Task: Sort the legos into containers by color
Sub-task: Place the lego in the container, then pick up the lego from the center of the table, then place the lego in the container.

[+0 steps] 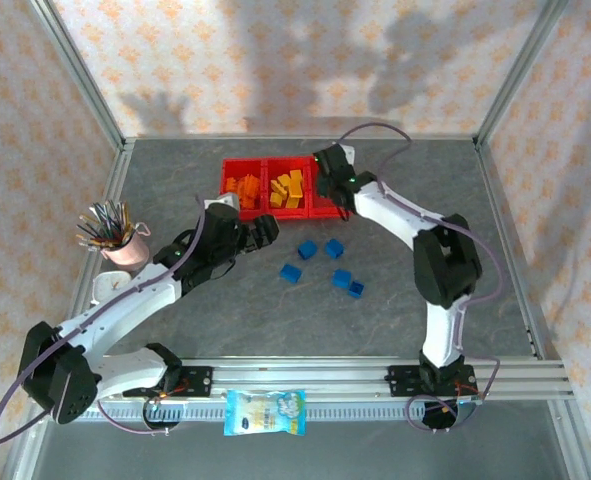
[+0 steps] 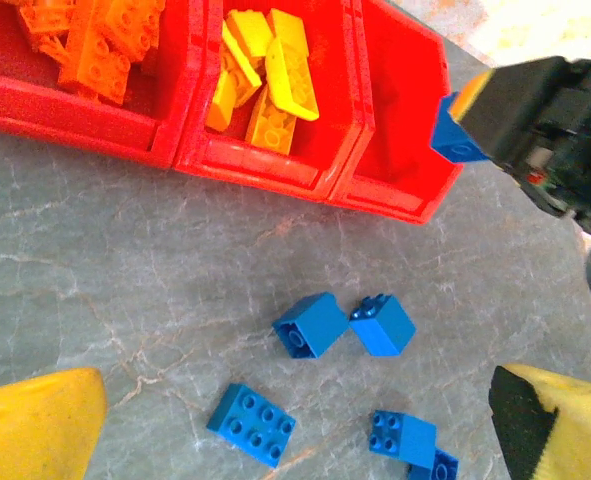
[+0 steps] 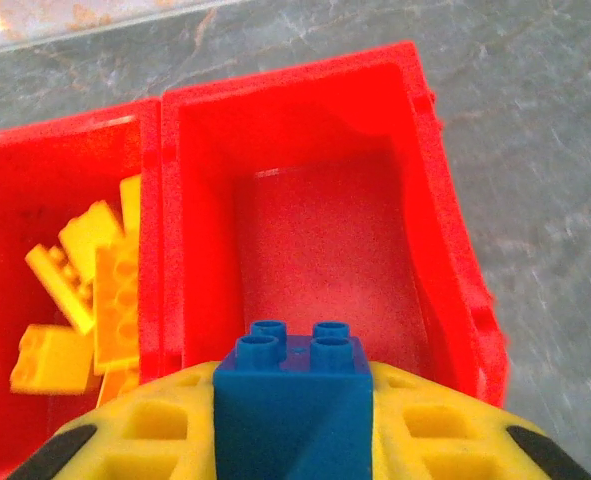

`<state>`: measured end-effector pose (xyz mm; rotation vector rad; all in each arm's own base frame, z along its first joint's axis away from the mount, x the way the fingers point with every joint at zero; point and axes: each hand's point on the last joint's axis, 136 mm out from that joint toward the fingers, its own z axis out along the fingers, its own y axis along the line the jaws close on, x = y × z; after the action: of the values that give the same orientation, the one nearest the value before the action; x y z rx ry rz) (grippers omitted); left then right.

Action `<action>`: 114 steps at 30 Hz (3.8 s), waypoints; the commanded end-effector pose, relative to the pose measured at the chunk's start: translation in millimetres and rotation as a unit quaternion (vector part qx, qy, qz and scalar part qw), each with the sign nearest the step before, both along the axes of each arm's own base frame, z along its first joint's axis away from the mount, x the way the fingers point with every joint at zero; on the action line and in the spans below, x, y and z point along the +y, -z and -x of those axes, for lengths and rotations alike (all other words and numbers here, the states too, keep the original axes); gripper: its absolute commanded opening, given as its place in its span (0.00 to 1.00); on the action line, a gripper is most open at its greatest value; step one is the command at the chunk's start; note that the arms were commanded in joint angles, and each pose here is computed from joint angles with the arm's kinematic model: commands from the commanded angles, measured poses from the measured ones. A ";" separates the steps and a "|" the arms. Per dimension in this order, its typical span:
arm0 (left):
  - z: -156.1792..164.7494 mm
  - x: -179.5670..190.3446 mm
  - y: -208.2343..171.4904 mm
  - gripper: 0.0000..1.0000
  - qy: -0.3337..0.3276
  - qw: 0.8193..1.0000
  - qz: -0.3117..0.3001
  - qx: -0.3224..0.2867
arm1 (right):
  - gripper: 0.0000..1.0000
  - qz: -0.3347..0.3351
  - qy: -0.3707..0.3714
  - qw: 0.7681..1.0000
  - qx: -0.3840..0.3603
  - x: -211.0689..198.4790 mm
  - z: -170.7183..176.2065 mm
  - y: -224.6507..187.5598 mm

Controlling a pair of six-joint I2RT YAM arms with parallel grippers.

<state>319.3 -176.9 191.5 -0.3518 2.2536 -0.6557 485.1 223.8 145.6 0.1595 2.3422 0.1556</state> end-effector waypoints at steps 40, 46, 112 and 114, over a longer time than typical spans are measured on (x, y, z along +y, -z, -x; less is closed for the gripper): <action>26.3 -1.0 9.6 0.99 -0.004 0.999 0.047 -0.006 | 0.78 -0.057 -0.159 0.981 0.098 -19.6 149.2 85.7; 29.0 5.5 13.2 0.99 -0.014 0.999 0.039 -0.006 | 0.78 -0.036 -0.160 0.983 0.089 -18.3 145.5 92.2; -34.4 20.0 -34.5 0.99 -0.015 0.998 0.005 -0.057 | 0.53 0.027 0.015 0.999 -0.025 -11.9 -46.1 -23.3; -33.6 20.2 -35.9 0.99 -0.014 0.998 0.005 -0.058 | 0.56 0.031 0.020 0.999 -0.026 -17.7 -39.0 -27.5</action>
<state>349.2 -156.4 208.4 -0.3713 2.1759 -0.6369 533.2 222.9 134.5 0.1273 2.3460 0.0971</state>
